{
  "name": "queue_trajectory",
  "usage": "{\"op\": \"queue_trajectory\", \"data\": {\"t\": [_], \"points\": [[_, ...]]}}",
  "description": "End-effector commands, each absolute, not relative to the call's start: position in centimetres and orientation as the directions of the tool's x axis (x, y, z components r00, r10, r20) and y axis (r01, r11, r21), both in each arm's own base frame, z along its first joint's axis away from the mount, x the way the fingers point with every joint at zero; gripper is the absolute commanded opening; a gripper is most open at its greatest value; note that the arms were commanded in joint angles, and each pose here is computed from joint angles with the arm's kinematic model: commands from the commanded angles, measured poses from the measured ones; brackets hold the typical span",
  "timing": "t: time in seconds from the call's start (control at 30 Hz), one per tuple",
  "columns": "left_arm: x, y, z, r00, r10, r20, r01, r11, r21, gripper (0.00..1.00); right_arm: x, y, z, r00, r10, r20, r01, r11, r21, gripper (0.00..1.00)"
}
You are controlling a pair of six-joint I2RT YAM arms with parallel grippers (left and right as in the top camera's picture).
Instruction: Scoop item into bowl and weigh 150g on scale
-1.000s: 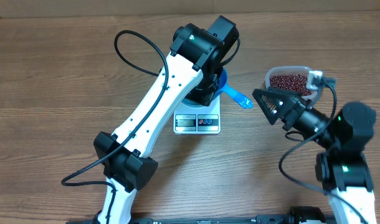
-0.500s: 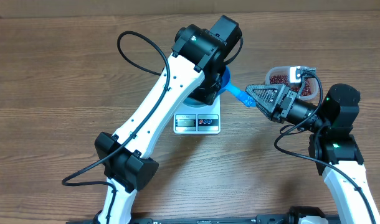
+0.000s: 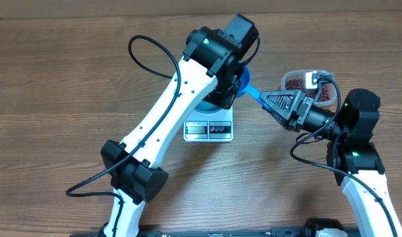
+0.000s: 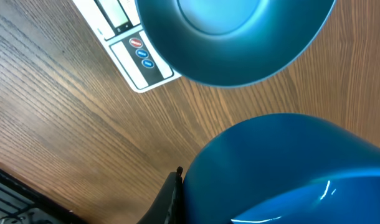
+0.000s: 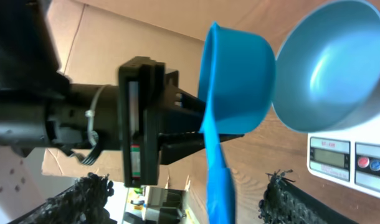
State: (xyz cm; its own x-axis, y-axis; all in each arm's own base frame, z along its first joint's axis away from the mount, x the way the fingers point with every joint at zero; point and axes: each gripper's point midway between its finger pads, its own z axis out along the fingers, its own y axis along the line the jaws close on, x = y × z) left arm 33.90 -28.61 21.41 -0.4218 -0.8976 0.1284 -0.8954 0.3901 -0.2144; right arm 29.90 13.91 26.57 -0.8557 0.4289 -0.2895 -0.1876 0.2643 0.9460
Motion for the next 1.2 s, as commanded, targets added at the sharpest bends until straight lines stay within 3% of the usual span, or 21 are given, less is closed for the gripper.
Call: {"op": "queue_trajectory", "data": {"t": [0.0,0.23,0.4,0.6,0.77,0.9,1.17], "points": [[33.3,-29.7,22.3,-0.428,-0.892,0.147,-0.891,0.388,-0.237,0.04,30.2,13.9,27.3,-0.847,0.437,-0.302,-0.197,0.271,0.942,0.8],[32.6,-31.3,22.5,-0.443,-0.882,0.159,-0.881,0.396,-0.257,0.04,30.2,13.9,27.3,-0.847,0.437,-0.303,-0.197,0.271,0.942,0.72],[32.2,-31.7,22.5,-0.437,-0.884,0.165,-0.885,0.39,-0.254,0.04,30.3,13.8,27.3,-0.842,0.446,-0.304,-0.193,0.277,0.941,0.52],[31.8,-32.1,22.5,-0.438,-0.881,0.177,-0.887,0.391,-0.247,0.04,30.8,13.5,27.1,-0.827,0.47,-0.308,-0.183,0.292,0.939,0.5],[31.6,-32.3,22.5,-0.422,-0.886,0.19,-0.895,0.375,-0.242,0.04,31.0,13.3,27.0,-0.82,0.482,-0.309,-0.178,0.299,0.937,0.42],[31.4,-32.5,22.5,-0.425,-0.884,0.195,-0.895,0.377,-0.239,0.04,31.0,13.3,27.0,-0.82,0.482,-0.309,-0.177,0.3,0.937,0.3],[31.3,-32.6,22.5,-0.427,-0.883,0.195,-0.894,0.38,-0.238,0.04,31.0,13.3,27.0,-0.82,0.482,-0.309,-0.177,0.3,0.937,0.17]]}}
